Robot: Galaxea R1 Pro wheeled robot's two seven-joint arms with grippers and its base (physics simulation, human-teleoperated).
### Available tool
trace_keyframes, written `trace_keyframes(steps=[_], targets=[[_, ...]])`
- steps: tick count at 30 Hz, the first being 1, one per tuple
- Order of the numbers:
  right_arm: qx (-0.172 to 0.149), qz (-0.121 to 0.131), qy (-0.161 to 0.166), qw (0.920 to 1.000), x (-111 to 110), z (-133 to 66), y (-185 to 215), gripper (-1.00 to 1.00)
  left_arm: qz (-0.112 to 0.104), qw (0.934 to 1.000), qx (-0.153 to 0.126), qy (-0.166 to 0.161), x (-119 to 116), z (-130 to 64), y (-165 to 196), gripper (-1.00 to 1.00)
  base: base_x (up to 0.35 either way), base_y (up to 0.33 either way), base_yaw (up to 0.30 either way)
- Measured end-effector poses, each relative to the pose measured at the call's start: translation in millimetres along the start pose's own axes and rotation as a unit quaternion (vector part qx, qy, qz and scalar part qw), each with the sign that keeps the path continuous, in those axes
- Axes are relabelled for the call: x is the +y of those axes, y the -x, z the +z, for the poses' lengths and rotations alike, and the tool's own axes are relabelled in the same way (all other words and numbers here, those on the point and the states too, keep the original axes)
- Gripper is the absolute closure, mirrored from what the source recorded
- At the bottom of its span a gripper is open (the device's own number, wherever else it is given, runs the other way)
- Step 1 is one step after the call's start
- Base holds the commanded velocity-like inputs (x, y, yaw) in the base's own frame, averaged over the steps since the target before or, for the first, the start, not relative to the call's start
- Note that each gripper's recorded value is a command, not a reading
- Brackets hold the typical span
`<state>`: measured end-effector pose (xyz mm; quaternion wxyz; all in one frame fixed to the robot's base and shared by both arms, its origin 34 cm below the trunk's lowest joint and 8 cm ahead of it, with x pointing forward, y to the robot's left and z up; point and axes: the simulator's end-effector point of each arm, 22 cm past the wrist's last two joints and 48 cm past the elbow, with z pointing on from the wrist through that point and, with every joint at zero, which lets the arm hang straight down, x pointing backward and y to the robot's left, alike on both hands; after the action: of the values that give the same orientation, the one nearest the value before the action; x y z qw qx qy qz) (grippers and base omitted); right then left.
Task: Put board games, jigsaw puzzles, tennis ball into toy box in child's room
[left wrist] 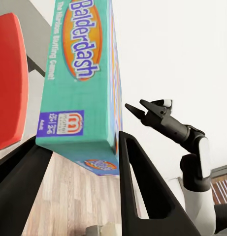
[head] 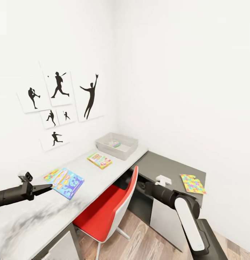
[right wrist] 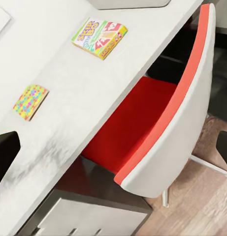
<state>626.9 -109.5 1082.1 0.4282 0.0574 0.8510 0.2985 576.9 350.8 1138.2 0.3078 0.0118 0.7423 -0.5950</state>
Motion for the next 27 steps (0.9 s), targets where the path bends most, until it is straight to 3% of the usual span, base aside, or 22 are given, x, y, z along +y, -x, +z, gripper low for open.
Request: trace_keyframes(steps=[8, 17, 27], targets=[[-0.001, 0.001, 0.002, 1.0, 1.6, 0.3, -0.9, -1.0, 0.005, 1.0, 0.001, -0.003, -0.6, 2.6, -0.9, 1.0, 0.026, -0.224, 0.03], [-0.002, 0.001, 0.002, 1.0, 1.7, 0.1, -0.8, -1.0, 0.004, 1.0, 0.002, -0.005, -0.8, 5.7, -2.5, 1.0, 0.196, -0.275, 0.003], [-0.001, 0.001, 0.002, 1.0, 1.8, 0.2, -1.7, -1.0, 0.002, 1.0, 0.003, -0.009, -0.8, 10.0, -4.7, 1.0, 0.251, -0.236, 0.242]])
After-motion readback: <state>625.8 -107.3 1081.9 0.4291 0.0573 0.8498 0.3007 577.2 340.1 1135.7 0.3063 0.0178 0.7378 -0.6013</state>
